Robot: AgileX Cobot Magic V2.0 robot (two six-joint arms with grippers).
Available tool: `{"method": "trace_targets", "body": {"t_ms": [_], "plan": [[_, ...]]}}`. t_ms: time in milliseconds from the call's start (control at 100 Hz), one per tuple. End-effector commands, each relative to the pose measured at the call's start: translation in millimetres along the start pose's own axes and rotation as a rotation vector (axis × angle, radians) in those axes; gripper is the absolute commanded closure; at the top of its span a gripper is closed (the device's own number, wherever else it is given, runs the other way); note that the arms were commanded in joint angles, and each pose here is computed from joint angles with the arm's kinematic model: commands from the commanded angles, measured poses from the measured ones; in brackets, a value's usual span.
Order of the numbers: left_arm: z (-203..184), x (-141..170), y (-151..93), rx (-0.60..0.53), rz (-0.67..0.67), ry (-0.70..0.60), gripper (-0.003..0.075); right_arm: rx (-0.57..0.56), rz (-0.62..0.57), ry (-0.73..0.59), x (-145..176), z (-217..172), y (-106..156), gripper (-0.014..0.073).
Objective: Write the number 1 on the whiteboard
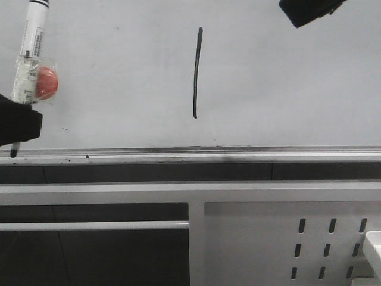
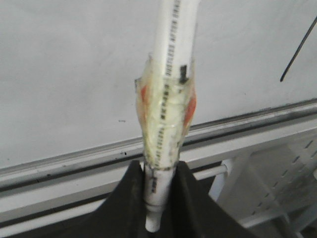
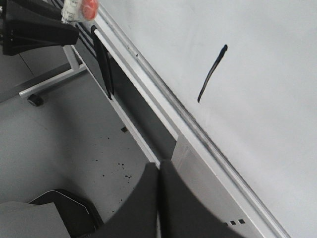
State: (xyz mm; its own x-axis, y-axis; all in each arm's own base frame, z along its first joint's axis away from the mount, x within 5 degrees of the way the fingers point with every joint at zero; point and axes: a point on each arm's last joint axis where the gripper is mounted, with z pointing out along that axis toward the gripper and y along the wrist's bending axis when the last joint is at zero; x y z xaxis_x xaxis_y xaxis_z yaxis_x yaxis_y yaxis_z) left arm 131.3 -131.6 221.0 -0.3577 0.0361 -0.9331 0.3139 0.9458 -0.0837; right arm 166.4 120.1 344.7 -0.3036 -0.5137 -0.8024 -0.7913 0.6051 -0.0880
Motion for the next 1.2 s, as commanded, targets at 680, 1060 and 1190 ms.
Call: {"method": "trace_targets", "body": {"t_ms": [680, 1060, 1190], "plan": [[15, 3, -18, -0.145, -0.160, -0.177, 0.0739, 0.035, 0.016, -0.093, -12, -10, -2, 0.0664], [29, 3, -33, -0.159, -0.140, -0.171, 0.0738, 0.033, 0.017, -0.094, -12, -10, -2, 0.0664], [36, -2, -32, -0.189, -0.151, -0.174, 0.0736, 0.029, 0.015, -0.094, -13, -10, -1, 0.0664]]}}
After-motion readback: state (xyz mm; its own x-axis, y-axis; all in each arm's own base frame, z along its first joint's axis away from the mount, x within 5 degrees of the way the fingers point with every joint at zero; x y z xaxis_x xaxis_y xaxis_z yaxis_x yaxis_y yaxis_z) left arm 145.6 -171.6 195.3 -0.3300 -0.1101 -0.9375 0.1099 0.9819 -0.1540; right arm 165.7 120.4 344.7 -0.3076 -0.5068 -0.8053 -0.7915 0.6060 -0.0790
